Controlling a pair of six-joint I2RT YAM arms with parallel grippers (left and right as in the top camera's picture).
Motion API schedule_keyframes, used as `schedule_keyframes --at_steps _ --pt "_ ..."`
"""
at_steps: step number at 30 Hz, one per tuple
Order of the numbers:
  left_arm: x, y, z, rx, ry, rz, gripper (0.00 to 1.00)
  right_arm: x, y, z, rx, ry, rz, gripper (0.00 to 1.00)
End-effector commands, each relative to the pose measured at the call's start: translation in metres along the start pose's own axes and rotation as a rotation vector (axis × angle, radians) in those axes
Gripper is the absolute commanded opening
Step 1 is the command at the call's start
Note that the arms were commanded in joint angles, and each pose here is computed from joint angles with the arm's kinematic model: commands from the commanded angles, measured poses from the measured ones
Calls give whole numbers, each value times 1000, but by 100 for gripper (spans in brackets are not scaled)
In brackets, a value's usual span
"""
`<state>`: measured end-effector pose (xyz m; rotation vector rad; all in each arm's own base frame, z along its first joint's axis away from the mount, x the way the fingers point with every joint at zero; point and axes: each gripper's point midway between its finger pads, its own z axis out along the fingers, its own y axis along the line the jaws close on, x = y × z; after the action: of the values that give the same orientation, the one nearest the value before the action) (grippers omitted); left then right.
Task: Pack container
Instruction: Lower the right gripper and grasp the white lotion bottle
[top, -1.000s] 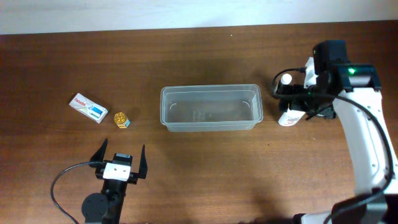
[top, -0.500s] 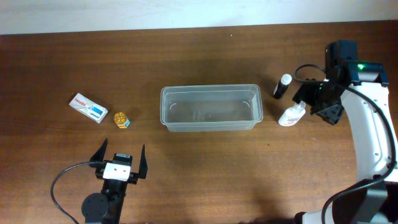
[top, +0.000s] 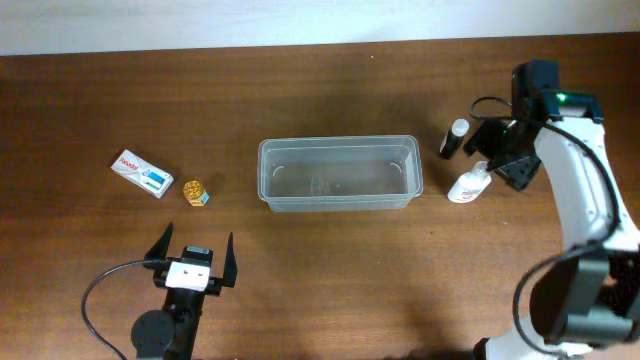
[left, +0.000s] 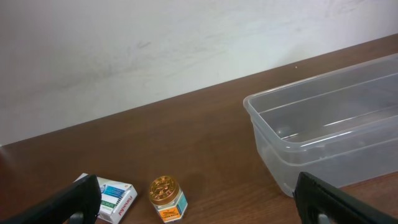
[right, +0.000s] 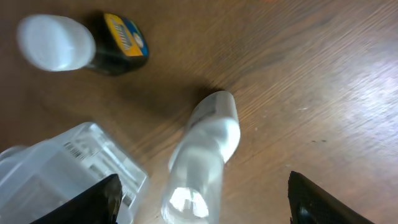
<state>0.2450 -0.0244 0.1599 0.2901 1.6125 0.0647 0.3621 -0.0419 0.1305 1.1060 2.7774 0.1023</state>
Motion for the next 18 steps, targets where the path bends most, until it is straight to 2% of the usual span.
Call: schedule_keyframes --at_steps 1,5,8,13,18 --pt "1 2 0 -10 1 12 100 5 -1 24 24 66 18 77" --pt "1 2 0 -10 1 12 100 8 -2 39 43 104 20 76" --pt "1 2 0 -10 1 12 100 9 -3 48 56 125 21 68" --pt "1 2 0 -10 1 12 100 9 -3 50 59 126 9 50" --pt "1 2 0 -10 1 12 99 8 -3 50 52 126 -69 39"
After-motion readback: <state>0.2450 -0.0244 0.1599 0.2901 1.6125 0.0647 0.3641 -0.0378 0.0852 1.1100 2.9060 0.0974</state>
